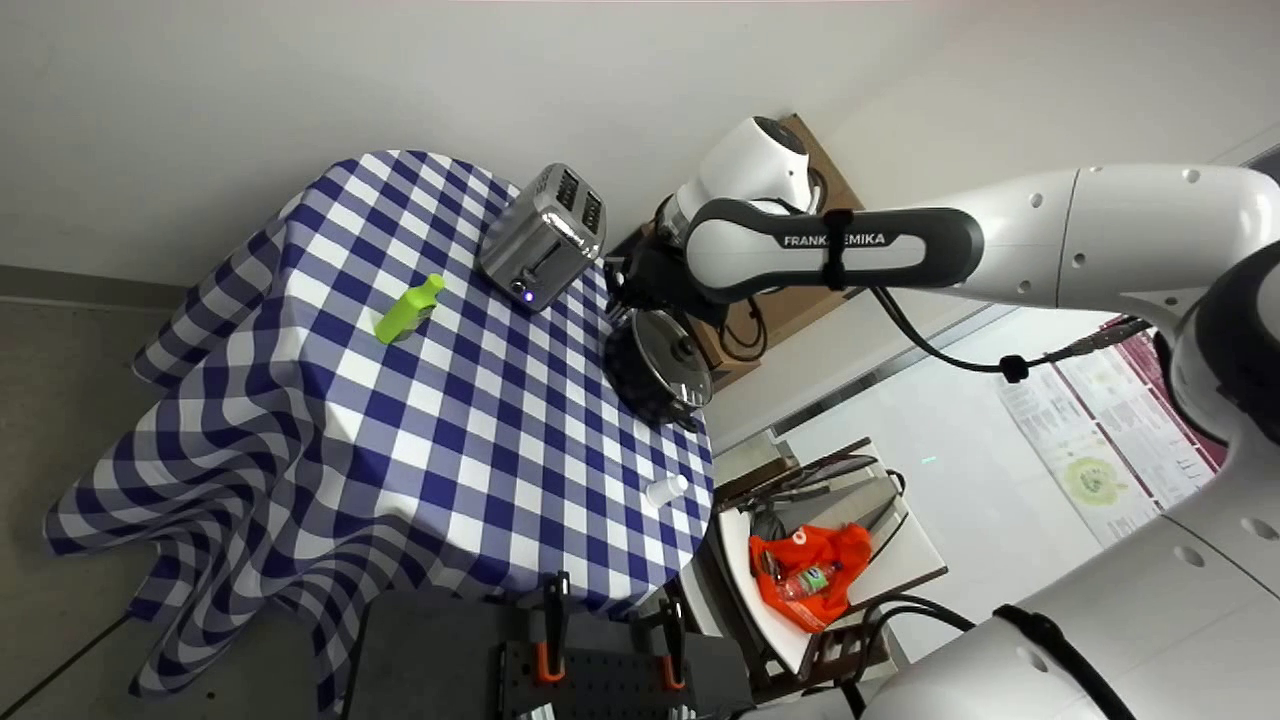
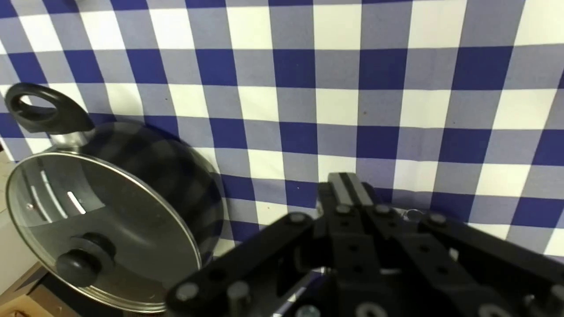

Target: Press the button on the toaster.

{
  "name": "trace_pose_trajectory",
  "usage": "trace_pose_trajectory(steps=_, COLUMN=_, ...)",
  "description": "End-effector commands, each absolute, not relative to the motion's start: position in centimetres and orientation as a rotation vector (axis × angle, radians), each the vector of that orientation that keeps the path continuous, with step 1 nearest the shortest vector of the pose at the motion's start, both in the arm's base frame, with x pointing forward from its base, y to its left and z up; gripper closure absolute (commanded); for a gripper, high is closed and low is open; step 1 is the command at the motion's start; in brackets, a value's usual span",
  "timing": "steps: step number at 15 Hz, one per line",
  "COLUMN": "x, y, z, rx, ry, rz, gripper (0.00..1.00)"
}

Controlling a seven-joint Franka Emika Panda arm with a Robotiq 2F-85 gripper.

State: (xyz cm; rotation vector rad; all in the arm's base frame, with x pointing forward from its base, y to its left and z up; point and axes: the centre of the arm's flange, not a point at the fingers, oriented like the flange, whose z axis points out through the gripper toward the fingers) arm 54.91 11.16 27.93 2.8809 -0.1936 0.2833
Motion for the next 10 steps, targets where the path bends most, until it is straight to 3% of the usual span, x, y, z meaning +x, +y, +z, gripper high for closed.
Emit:
trace_pose_trajectory(steps=1, x=58.3, y=10.9, z=25.4, rx=2.903, ry=-0.161, rz=0.362, gripper=1.00)
trace_pose_trajectory(steps=10, x=62.8, y=11.2, z=18.0, rx=2.918, ry=-0.016, rz=0.380, gripper=1.00)
